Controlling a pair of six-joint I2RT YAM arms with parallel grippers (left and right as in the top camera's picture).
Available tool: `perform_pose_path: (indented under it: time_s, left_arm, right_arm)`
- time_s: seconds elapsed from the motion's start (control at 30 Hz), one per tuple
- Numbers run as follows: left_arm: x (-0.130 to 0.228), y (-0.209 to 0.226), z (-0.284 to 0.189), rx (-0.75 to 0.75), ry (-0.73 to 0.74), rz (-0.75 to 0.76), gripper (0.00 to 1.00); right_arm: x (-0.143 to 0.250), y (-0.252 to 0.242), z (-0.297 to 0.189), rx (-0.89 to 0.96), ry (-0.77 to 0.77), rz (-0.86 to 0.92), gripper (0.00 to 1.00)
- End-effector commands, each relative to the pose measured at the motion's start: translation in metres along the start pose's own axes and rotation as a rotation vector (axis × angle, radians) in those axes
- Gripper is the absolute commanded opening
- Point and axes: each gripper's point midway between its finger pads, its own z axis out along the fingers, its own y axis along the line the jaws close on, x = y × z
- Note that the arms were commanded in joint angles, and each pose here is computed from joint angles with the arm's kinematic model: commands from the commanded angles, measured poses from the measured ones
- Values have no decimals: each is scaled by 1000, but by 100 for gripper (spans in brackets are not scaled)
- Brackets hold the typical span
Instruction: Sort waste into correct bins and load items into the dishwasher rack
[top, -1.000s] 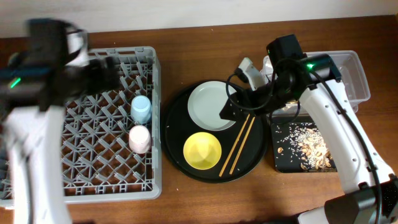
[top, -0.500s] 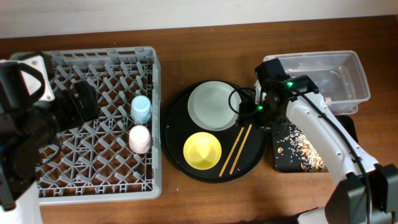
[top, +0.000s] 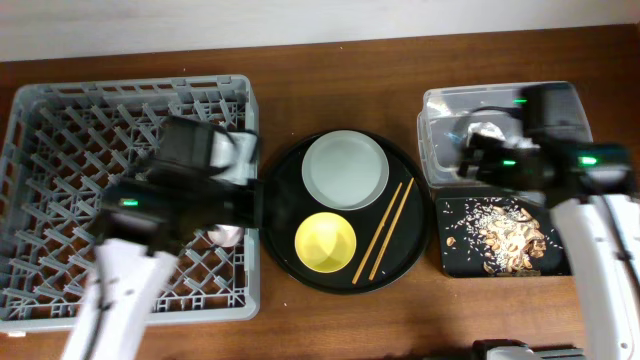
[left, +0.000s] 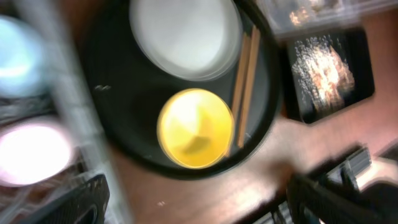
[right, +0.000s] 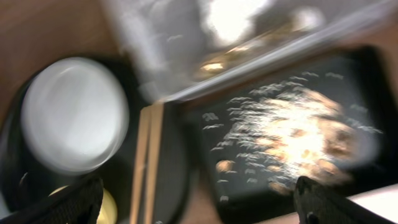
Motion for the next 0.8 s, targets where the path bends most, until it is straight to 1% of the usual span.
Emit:
perform_pose_path:
  time_s: [0.0,0.13,0.2,0.23,0.27,0.3,0.33,0.37,0.4,0.43,0.47,0.53,0.57,0.6,0.67,0.7,0.73,0.77]
  left_arm:
    - [23,-47,43,98,41,93,90]
    - [26,-77,78,35,17,161,89]
    - [31,-94,96,41,26,201,89]
    - [35,-102,104,51,36,221,84]
    - [38,-106,110,52,43,235,84]
    - [44,-114,127,45,58,265,83]
    - [46,-116,136,37,63,277,84]
    - [48,-119,141,39,67,284,87]
    - [50,-120,148,39,76,290,87]
    - [52,-122,154,40,82,296,84]
    - [47,-127,160,54,62,301,83]
    - [45,-133,168,71,46,333,66]
    - [37,-134,175,56,9,369,60]
    - [30,-131,180,26,-24,373,55]
    - [17,-121,191,-49,-81,371,49]
    - [15,-115,198,-84,-86,381,45]
    - [19,-111,205,-96,-67,393,34]
    - [23,-107,211,-107,-48,393,30]
  right_arm:
    - [-12,-69,-7,135,-16,190,99]
    - [-15,-104,-8,185,-17,302,99]
    - [-16,-115,-8,201,-16,336,99]
    - [-16,-119,-7,206,-15,348,99]
    - [-16,-121,-7,210,-14,356,99]
    - [-16,-123,-8,212,-15,362,99]
    - [-16,-123,-8,212,-15,361,99]
    - [-16,-123,-8,212,-15,361,99]
    - [-16,-123,-8,212,-15,361,99]
    - [-16,-123,-8,212,-15,361,99]
    - [-16,-123,-8,212,-15,361,99]
    - [-16,-123,-8,211,-15,361,99]
    - [-16,-123,-8,212,-15,361,99]
    - [-16,-123,-8,212,-15,361,99]
    - [-16,-123,-8,212,-15,361,99]
    - [-16,-123,-8,212,-15,361,99]
    - [-16,-123,-8,212,-15,361,99]
    - [-16,-123,-8,212,-15,361,99]
